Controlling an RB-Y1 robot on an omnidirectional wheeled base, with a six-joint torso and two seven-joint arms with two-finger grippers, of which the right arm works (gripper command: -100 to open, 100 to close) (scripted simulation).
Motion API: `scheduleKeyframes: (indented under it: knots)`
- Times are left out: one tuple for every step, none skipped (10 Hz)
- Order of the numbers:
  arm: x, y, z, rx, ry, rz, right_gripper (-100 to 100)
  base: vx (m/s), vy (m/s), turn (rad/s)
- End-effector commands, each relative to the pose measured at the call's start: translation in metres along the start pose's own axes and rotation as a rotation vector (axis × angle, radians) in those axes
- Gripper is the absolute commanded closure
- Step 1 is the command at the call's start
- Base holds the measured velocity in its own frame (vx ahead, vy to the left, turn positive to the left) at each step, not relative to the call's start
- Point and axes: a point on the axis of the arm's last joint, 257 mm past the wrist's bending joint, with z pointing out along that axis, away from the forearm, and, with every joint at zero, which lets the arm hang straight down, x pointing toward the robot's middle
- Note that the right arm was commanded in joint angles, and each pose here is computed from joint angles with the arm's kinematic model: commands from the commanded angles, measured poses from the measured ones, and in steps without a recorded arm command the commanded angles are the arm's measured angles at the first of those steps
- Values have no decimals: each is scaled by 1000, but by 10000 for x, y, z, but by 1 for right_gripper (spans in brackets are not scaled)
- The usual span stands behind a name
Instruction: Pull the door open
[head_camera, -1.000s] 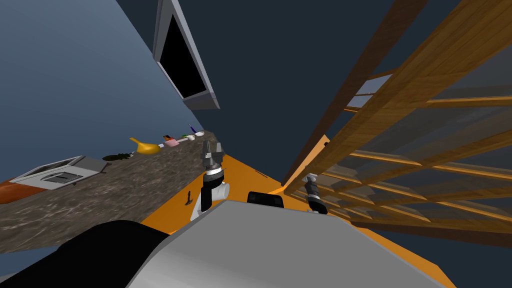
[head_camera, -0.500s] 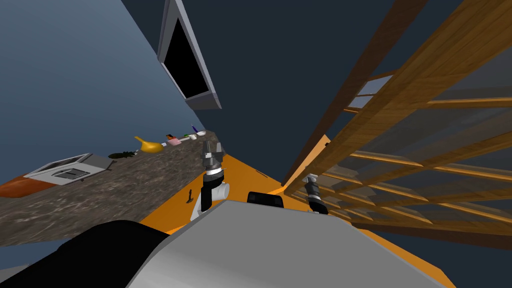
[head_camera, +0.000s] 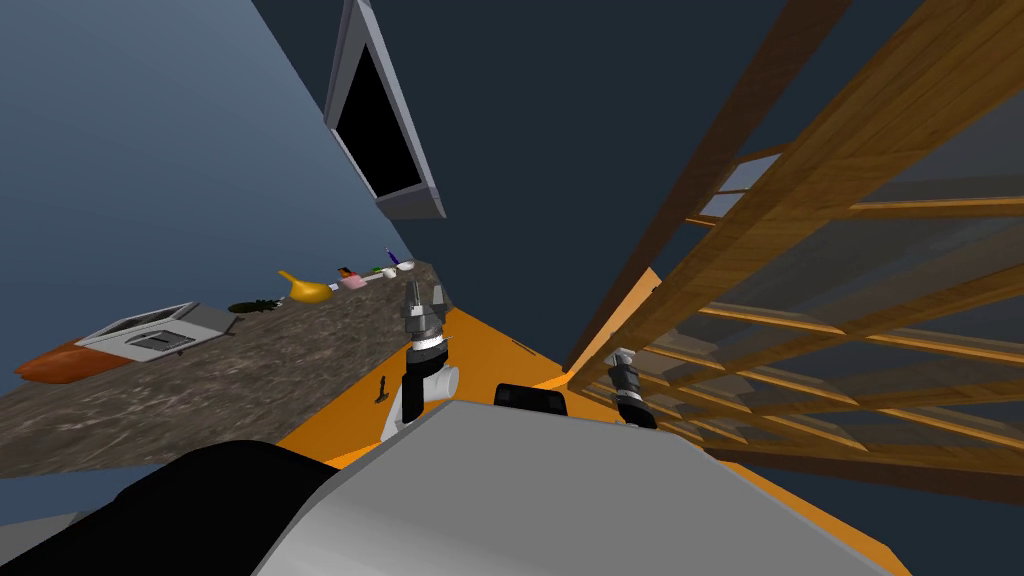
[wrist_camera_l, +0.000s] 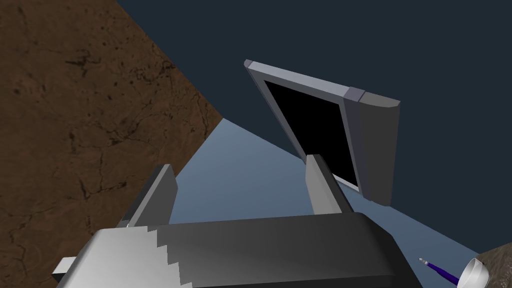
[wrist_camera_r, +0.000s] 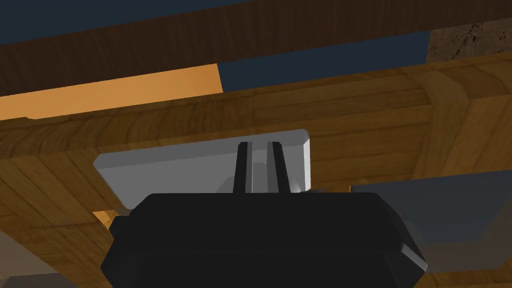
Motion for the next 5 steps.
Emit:
scheduleKeyframes:
  knots:
    - [-180, -25, -54, 14, -30, 20, 100, -14, -9, 20]
    - [-174, -20, -61, 12, -30, 65, 100, -9, -9, 15]
    - [13, 22, 4, -7, -1, 102, -100, -43, 13, 71]
    - [21, 24, 11, -8, -3, 130, -100, -64, 9, 44]
    - [31, 27, 20, -11, -4, 168, -100, -60, -21, -15]
